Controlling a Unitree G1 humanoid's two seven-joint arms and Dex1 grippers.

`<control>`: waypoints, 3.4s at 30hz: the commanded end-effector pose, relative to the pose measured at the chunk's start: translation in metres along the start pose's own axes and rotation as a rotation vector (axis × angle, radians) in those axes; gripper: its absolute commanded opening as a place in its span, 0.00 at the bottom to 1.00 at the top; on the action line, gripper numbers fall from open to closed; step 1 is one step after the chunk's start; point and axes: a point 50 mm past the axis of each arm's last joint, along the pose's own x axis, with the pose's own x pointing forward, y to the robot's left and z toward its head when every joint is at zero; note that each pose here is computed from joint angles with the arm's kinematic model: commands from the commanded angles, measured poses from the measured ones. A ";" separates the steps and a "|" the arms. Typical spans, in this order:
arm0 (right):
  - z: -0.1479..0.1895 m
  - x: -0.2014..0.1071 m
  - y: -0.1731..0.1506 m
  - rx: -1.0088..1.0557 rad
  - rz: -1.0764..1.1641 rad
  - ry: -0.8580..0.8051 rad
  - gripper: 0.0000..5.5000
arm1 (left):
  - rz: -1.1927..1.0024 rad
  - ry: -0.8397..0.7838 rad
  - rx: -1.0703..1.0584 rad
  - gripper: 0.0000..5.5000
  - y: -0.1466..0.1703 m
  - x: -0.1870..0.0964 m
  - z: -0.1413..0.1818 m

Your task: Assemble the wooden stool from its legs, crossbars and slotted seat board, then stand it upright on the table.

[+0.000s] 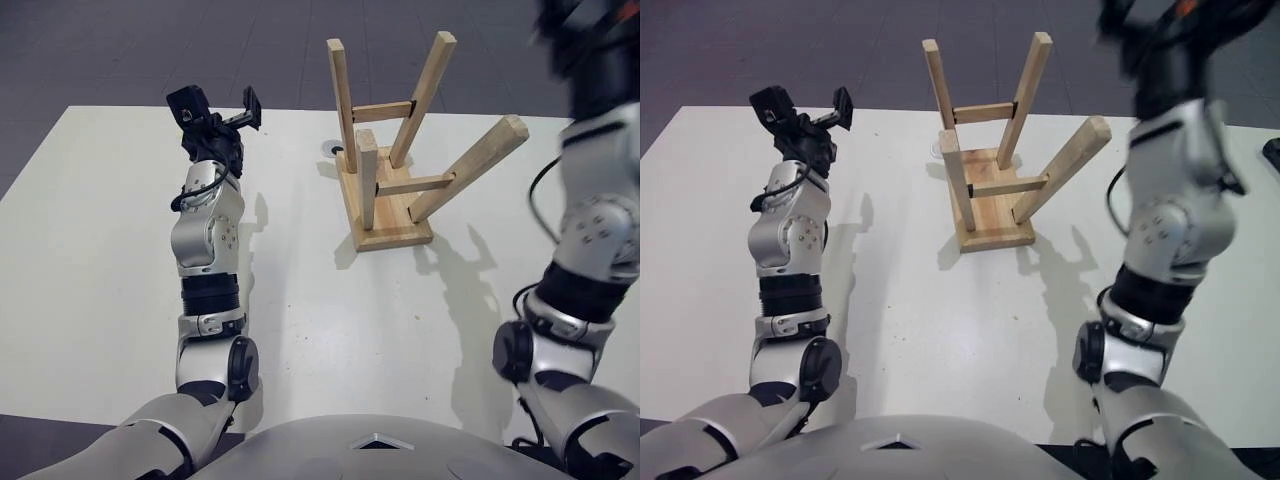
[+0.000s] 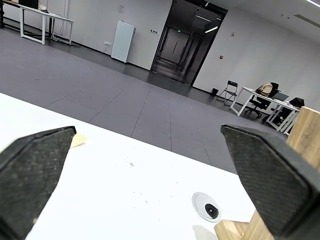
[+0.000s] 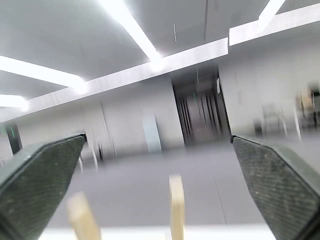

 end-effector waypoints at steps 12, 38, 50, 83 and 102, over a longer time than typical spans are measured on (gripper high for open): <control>0.009 0.008 0.018 0.086 0.049 -0.172 0.98 | -0.088 0.089 0.037 0.98 -0.019 -0.001 -0.021; 0.013 -0.005 -0.037 0.182 -0.308 -0.292 0.98 | 0.221 -0.167 0.131 0.98 0.029 -0.021 0.008; -0.047 -0.039 -0.096 -0.219 -0.668 0.055 0.98 | -0.045 -0.011 0.354 0.98 -0.013 -0.062 -0.013; 0.019 -0.038 -0.013 0.016 -0.100 -0.160 0.98 | 0.465 0.223 -0.049 0.98 0.049 -0.049 -0.053; -0.031 -0.077 0.021 0.058 0.055 0.215 0.84 | 0.419 0.175 0.023 0.98 0.033 -0.047 -0.050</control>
